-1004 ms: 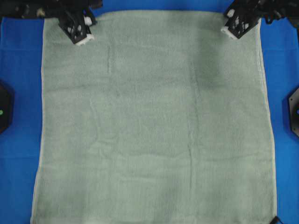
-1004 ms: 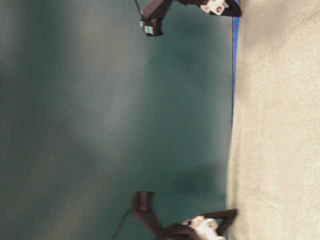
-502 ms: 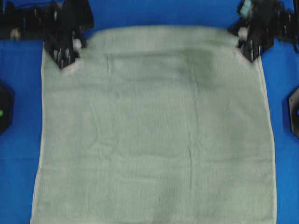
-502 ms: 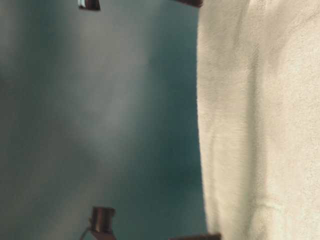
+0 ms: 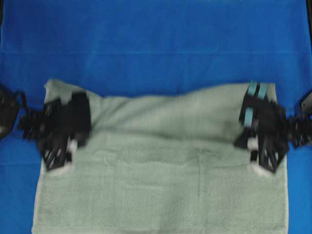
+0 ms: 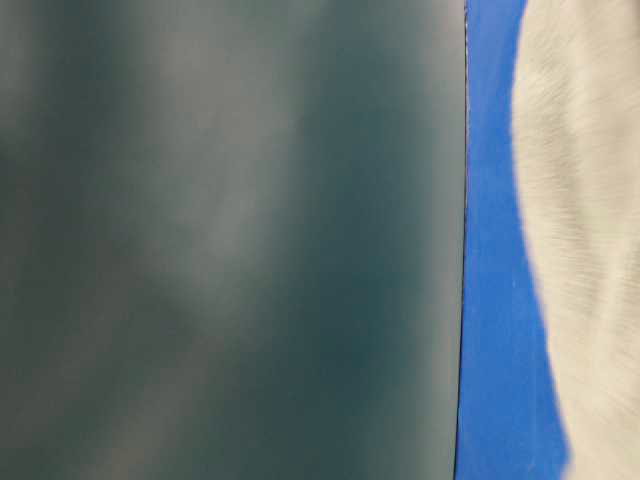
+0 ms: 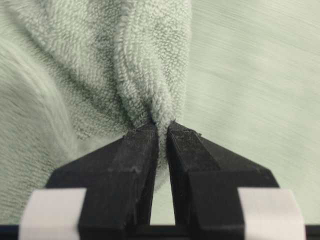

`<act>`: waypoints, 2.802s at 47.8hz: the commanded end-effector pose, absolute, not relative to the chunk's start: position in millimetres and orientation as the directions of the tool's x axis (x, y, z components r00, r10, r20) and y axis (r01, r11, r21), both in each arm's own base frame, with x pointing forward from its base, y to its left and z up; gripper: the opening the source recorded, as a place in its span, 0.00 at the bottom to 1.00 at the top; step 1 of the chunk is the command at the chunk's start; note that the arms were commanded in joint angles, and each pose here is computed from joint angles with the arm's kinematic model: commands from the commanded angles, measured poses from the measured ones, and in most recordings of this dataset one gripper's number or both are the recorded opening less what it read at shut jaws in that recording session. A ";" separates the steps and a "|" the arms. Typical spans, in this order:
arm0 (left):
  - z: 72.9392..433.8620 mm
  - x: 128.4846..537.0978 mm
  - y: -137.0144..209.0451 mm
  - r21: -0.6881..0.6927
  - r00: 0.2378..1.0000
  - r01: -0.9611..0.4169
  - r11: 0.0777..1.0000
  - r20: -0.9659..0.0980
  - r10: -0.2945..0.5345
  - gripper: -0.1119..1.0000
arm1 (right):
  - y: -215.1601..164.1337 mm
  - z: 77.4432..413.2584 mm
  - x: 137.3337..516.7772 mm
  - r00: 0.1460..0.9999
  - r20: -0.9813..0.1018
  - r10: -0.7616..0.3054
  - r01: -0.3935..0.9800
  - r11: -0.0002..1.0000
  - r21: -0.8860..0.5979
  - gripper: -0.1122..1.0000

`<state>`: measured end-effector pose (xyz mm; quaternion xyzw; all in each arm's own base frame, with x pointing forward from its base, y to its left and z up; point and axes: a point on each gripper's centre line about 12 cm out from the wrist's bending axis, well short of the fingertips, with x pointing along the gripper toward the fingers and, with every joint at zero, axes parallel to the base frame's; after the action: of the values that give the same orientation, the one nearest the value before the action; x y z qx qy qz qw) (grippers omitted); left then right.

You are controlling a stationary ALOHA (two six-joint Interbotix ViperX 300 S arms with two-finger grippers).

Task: Fold a bath towel.
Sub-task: 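Pull the far corners toward the near edge, folding the towel in half, then release the corners and grasp the folded edge's left and right ends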

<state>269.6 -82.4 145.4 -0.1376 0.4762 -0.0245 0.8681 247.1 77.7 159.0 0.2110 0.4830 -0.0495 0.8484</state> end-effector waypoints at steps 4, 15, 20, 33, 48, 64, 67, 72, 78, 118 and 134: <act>155.1 266.1 -147.9 -0.363 0.555 0.025 0.932 -0.770 -0.315 0.15 | 143.9 162.8 253.6 0.492 -0.840 0.227 0.229 0.898 0.376 0.10; 160.0 262.1 -221.6 -0.418 0.497 0.137 0.898 -0.755 -0.427 0.15 | 232.1 167.9 262.6 0.450 -0.828 0.333 0.141 0.889 0.435 0.10; 162.4 262.0 -244.5 -0.421 0.479 0.183 0.889 -0.751 -0.454 0.15 | 261.6 166.2 268.7 0.432 -0.832 0.349 0.123 0.891 0.437 0.10; 140.3 271.9 -248.2 -0.384 0.444 0.156 0.910 -0.796 -0.412 0.15 | 264.5 148.9 280.4 0.369 -0.896 0.247 0.219 0.914 0.342 0.10; 136.2 273.5 -248.0 -0.378 0.439 0.151 0.914 -0.802 -0.404 0.35 | 256.4 146.8 285.0 0.385 -0.897 0.216 0.297 0.892 0.342 0.11; 201.1 260.0 -255.9 -0.404 0.463 0.231 0.885 -0.754 -0.466 0.75 | 255.0 183.9 283.1 0.434 -0.878 0.203 0.271 0.900 0.342 0.66; 216.9 254.8 -250.7 -0.402 0.469 0.243 0.883 -0.748 -0.470 0.73 | 247.0 193.2 280.8 0.444 -0.880 0.169 0.268 0.912 0.310 0.63; 233.2 248.9 -230.2 -0.369 0.490 0.260 0.892 -0.746 -0.451 0.72 | 222.6 205.8 275.2 0.451 -0.890 0.063 0.287 0.934 0.212 0.64; 231.4 256.5 -187.4 -0.329 0.536 0.202 0.923 -0.751 -0.385 0.72 | 172.8 209.9 267.4 0.444 -0.889 -0.111 0.368 0.927 0.067 0.64; 101.8 241.3 -46.7 -0.188 0.470 -0.165 0.968 -0.878 -0.090 0.72 | 37.4 108.4 218.2 0.416 -0.903 -0.105 0.529 0.836 0.146 0.64; 90.7 239.3 -38.4 -0.170 0.435 -0.198 0.965 -0.898 -0.069 0.67 | 29.3 94.3 208.3 0.339 -0.929 -0.148 0.563 0.823 0.074 0.62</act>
<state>242.1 -41.5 96.4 -0.1273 0.5208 0.0326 0.8435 209.4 31.9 94.0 0.1984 0.5276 -0.2141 0.7978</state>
